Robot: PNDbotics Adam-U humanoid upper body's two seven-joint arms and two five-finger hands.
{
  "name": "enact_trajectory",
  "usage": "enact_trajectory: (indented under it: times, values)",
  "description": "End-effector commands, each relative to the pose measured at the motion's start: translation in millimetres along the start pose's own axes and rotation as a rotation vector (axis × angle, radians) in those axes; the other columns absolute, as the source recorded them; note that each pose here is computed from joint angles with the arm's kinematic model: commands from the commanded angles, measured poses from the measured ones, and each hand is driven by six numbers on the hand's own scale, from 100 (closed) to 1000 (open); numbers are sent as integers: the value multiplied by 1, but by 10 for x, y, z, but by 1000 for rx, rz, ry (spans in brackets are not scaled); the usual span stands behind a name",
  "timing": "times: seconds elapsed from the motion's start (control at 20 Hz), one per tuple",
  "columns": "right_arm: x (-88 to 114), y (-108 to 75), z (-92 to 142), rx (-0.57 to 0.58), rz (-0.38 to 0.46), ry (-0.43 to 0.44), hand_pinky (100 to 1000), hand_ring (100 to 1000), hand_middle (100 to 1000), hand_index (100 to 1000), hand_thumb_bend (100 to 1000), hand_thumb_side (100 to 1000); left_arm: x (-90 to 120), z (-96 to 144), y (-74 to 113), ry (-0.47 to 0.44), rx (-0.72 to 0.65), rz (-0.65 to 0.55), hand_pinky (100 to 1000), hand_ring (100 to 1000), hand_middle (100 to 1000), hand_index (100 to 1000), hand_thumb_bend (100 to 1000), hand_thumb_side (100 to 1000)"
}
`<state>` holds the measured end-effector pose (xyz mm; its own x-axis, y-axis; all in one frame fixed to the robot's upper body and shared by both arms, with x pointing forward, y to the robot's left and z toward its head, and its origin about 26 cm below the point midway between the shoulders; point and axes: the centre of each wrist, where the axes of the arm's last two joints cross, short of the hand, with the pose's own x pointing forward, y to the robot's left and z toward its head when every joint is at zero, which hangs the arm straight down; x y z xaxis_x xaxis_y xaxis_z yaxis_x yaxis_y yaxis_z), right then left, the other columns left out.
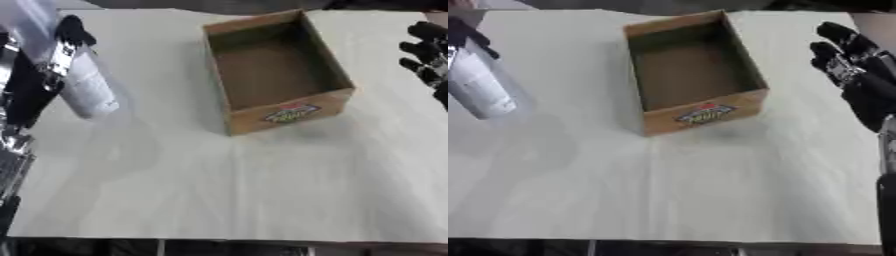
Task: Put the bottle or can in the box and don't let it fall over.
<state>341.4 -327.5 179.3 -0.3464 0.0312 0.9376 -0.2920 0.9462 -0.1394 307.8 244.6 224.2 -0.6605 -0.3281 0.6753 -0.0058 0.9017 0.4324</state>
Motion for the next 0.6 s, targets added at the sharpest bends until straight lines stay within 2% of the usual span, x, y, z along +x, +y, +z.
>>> enact_trajectory:
  times: [0.05,0.25,0.5,0.6]
  values:
    - [117,7,-25,8,22,-29,1000,1000,1000,930,303,336,195,-157,53,-76,2,-51,641,380,100,106,100,672]
    - [124,33,-43,13,14,-34,1000,1000,1000,931,302,336,388,-396,9,-163,-15,-69,733,375,100,106,100,668]
    - [142,75,-73,23,1,-43,1000,1000,1000,931,301,337,422,-649,-74,-189,-34,-91,803,378,100,107,100,672]
    - [147,88,-83,27,-3,-46,1000,1000,1000,931,301,337,409,-735,-116,-187,-34,-101,899,380,100,108,100,672]
